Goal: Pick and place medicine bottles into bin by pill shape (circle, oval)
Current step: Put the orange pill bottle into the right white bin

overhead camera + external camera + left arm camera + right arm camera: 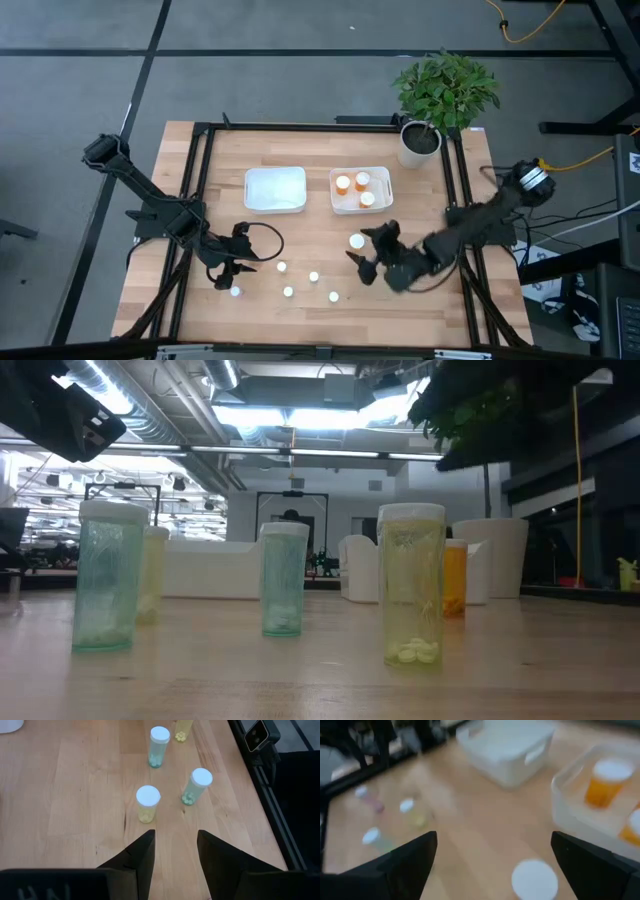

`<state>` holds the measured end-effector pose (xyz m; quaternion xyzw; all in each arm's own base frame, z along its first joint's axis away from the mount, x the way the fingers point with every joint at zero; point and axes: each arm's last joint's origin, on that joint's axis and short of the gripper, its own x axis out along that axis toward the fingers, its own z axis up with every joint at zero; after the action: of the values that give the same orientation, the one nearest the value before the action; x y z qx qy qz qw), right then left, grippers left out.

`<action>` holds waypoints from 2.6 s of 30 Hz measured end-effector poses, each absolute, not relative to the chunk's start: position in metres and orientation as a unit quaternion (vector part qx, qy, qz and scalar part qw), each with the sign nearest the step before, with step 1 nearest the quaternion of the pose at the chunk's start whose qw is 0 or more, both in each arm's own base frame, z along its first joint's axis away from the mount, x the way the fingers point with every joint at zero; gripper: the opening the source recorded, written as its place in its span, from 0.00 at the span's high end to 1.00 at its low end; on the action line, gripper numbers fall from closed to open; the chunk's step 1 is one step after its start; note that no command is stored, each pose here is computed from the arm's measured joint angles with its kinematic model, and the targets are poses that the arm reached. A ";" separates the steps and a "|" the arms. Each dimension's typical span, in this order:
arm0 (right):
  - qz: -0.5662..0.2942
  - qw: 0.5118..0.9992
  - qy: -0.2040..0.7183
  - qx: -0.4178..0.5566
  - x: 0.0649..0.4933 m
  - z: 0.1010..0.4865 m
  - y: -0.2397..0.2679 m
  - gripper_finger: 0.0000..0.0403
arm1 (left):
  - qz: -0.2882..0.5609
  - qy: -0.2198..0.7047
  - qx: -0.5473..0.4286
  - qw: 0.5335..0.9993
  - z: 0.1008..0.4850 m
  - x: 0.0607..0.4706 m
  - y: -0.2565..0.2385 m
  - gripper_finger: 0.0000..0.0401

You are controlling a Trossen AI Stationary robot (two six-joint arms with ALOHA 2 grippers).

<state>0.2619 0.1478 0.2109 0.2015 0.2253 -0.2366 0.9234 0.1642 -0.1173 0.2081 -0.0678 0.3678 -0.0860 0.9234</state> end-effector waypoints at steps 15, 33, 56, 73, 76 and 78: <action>-0.298 0.792 0.378 0.376 0.276 0.255 0.105 0.03 | -0.086 0.368 -0.068 0.923 0.208 0.164 -0.117 0.65; -0.362 0.723 0.481 0.338 0.329 0.220 0.125 0.03 | -0.086 0.368 -0.068 0.923 0.208 0.164 -0.117 0.65; -0.395 0.679 0.518 0.338 0.348 0.182 0.107 0.03 | -0.086 0.368 -0.068 0.923 0.208 0.164 -0.117 0.65; -0.383 0.683 0.523 0.335 0.350 0.180 0.107 0.19 | -0.086 0.368 -0.068 0.923 0.208 0.164 -0.117 0.65; -0.383 0.684 0.524 0.334 0.350 0.180 0.107 0.23 | -0.086 0.368 -0.068 0.923 0.208 0.164 -0.117 0.65; -0.378 0.686 0.527 0.329 0.350 0.180 0.107 0.25 | -0.086 0.368 -0.068 0.923 0.208 0.164 -0.117 0.65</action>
<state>0.3497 0.1071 0.1800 0.3290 0.5272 -0.3783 0.6861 0.1642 -0.1174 0.2081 -0.0676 0.3678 -0.0862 0.9234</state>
